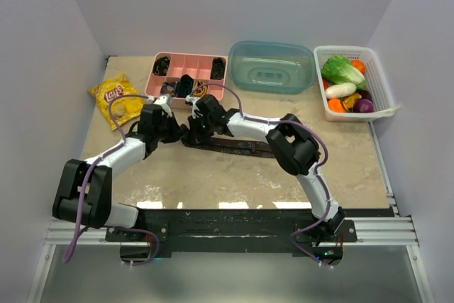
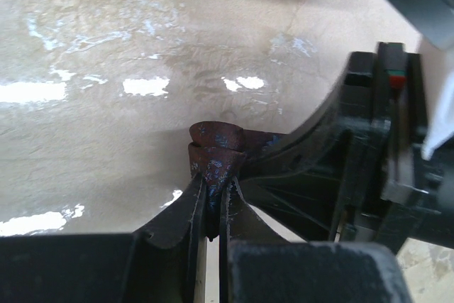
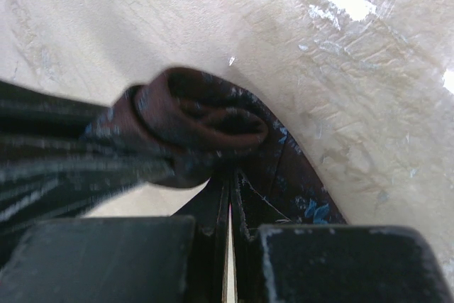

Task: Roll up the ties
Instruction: Roll the tie at the center of the board.

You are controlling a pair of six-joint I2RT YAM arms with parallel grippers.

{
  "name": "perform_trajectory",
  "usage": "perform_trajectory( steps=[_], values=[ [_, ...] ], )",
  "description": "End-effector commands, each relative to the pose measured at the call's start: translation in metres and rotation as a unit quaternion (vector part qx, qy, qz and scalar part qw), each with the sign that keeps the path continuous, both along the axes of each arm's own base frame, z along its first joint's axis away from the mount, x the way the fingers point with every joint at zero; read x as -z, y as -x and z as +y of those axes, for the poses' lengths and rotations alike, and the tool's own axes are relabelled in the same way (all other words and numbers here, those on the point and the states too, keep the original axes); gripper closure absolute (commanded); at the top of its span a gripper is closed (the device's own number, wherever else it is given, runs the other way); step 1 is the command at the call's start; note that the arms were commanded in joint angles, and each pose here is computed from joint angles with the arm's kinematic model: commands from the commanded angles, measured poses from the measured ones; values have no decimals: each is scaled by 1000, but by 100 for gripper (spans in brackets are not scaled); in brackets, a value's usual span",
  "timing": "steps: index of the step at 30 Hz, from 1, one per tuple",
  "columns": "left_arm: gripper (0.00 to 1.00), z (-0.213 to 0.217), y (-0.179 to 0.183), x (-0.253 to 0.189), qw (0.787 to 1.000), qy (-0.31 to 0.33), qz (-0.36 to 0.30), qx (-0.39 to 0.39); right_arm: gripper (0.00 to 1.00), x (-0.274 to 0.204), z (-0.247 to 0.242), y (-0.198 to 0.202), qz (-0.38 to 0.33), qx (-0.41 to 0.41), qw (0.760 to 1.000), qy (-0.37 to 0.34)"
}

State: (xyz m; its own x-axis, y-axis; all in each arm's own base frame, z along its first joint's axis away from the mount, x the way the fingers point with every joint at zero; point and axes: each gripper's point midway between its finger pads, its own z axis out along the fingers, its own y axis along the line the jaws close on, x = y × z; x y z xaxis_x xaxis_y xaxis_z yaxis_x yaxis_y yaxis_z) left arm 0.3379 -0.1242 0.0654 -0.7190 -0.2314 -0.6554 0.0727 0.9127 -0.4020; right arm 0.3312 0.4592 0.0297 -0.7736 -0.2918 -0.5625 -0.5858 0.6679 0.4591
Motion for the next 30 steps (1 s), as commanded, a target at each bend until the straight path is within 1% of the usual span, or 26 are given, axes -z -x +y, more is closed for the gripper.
perform_trajectory(
  steps=[1,5,8,11,20,26,30],
  values=[
    [100,14,-12,-26,998,-42,-36,-20,100,-55,6,2,-33,-9,998,-49],
    [100,29,-11,-28,996,-80,-28,-39,100,-62,-2,2,-41,0,998,-47],
    [100,46,-12,-29,990,-119,-28,-67,100,-68,-8,0,-47,6,998,-46],
    [100,57,-6,-27,986,-144,-18,-86,100,-72,-16,-7,-53,16,997,-44],
    [100,62,-2,-26,976,-190,-13,-103,100,-73,-36,-19,-59,33,997,-36],
    [100,60,0,-20,967,-233,-3,-104,100,-70,-38,-21,-56,36,997,-33],
    [100,54,-1,-19,963,-249,-3,-101,100,-69,-38,-21,-56,35,997,-33]
  ],
)
